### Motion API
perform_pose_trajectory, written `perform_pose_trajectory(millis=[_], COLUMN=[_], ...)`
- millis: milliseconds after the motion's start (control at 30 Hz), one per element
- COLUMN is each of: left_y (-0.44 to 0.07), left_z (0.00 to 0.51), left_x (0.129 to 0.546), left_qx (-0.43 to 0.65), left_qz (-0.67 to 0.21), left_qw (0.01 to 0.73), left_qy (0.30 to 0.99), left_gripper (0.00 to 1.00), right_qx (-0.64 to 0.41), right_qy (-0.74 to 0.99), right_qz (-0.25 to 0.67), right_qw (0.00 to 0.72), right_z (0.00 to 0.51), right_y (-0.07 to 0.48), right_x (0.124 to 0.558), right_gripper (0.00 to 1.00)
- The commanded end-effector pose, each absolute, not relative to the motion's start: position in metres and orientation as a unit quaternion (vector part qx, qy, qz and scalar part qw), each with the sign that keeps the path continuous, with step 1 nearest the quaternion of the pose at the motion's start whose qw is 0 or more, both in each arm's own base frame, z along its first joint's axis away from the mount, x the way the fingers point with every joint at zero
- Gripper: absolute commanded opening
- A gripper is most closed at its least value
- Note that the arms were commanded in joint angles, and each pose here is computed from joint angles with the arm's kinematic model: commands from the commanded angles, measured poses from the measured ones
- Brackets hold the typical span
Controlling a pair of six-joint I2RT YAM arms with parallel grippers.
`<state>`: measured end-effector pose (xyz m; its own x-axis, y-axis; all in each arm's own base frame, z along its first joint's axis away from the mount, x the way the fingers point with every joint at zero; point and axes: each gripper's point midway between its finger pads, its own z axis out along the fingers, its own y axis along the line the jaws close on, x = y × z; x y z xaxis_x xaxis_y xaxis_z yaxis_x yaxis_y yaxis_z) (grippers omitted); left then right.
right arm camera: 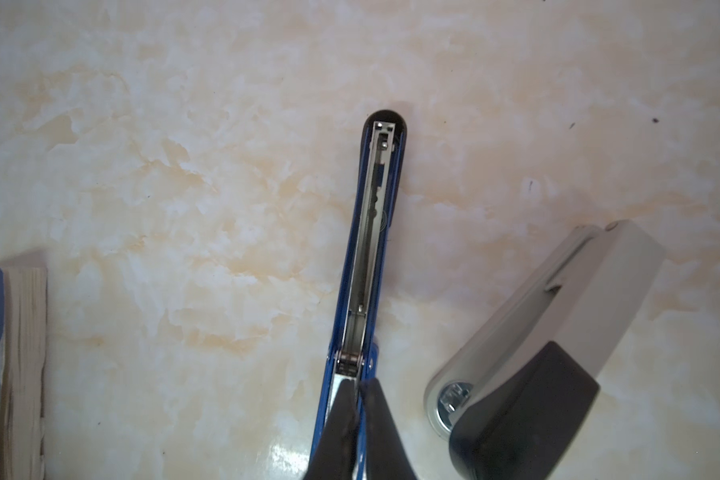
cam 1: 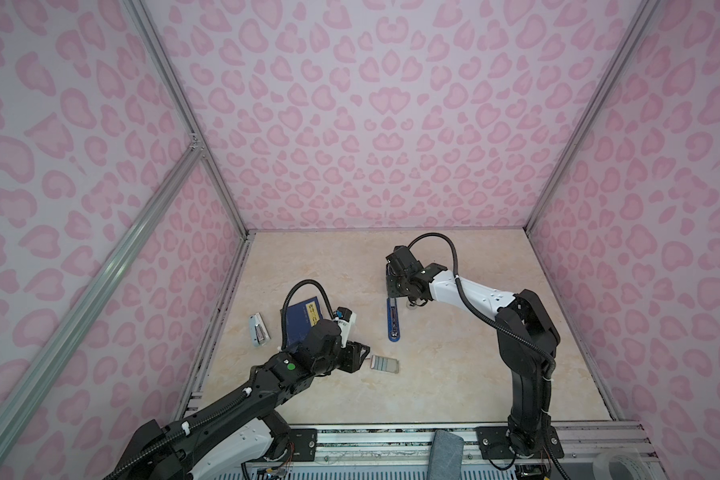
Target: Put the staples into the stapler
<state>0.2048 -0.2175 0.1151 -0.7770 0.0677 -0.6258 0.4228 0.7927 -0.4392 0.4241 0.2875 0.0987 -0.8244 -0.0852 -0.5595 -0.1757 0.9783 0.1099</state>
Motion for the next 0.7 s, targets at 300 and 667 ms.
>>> perform_pose_trajectory(millis=[300, 667], left_y=[-0.221, -0.221], left_z=[0.119, 0.116], left_x=[0.205, 0.205], left_qx=[0.139, 0.139], left_qz=[-0.301, -0.299], left_qw=[0.303, 0.302], left_qy=[0.893, 0.895], left_gripper=[0.51, 0.51], right_qx=[-0.097, -0.102], right_qy=[0.964, 0.967], right_qz=[0.062, 0.067], right_qw=[0.239, 0.224], right_z=[0.065, 0.051], right_y=[0.291, 0.296], right_x=[0.426, 0.426], right_gripper=[0.1, 0.1])
